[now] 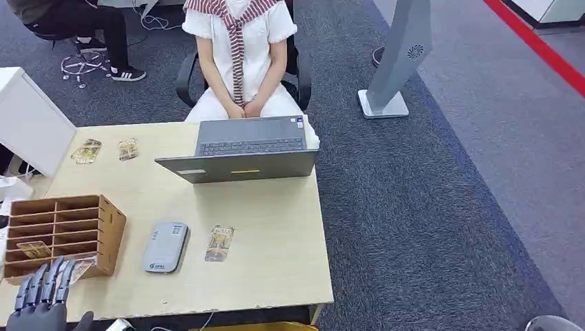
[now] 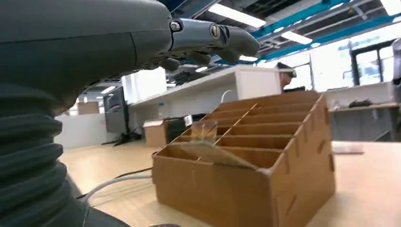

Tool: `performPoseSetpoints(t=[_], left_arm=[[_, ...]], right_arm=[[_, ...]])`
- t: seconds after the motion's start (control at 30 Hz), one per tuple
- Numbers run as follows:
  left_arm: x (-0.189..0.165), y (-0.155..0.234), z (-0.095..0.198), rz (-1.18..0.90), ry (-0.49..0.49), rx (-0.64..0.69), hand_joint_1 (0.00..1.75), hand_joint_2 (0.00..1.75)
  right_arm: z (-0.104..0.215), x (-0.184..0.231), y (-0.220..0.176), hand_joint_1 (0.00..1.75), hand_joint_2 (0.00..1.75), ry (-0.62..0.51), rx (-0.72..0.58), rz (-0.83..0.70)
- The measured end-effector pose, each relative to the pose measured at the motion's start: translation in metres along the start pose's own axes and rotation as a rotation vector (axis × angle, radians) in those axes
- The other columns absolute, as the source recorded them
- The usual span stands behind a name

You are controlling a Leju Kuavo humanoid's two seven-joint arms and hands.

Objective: Pass the card to the sensor for recognition and then transmit it.

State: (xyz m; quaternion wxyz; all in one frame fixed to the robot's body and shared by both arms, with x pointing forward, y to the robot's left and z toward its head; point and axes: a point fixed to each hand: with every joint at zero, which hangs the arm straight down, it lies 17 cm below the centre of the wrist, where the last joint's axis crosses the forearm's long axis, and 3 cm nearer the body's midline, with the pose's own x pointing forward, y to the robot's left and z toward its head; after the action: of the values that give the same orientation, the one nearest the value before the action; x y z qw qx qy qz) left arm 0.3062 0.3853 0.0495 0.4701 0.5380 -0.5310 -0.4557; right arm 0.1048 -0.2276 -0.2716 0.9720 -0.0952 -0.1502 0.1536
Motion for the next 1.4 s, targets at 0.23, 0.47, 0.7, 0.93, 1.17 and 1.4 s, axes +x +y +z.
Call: performPoseSetpoints(t=[0.23, 0.47, 0.7, 0.93, 1.17, 1.4], left_arm=[[-0.032, -0.016, 0.005, -0.016, 0.074, -0.042, 0.00, 1.75], [-0.044, -0.025, 0.003, 0.006, 0.126, -0.067, 0.00, 1.75], [-0.046, -0.026, -0.008, 0.019, 0.156, -0.066, 0.00, 1.75], [-0.047, -0.027, -0.011, 0.026, 0.168, -0.063, 0.00, 1.75], [-0.046, -0.022, -0.021, 0.031, 0.171, -0.048, 0.00, 1.75], [-0.046, -0.016, -0.034, 0.030, 0.174, -0.030, 0.00, 1.75]], right_arm=[[0.000, 0.000, 0.000, 0.00, 1.75, -0.003, -0.001, 0.015], [0.000, 0.001, 0.000, 0.00, 1.75, -0.007, 0.002, 0.029], [0.000, 0.003, 0.001, 0.00, 1.75, -0.016, 0.004, 0.052], [0.000, 0.003, 0.001, 0.00, 1.75, -0.017, 0.004, 0.053], [0.000, 0.004, 0.002, 0.00, 1.75, -0.018, 0.011, 0.056], [0.000, 0.005, 0.003, 0.00, 1.75, -0.022, 0.013, 0.064]])
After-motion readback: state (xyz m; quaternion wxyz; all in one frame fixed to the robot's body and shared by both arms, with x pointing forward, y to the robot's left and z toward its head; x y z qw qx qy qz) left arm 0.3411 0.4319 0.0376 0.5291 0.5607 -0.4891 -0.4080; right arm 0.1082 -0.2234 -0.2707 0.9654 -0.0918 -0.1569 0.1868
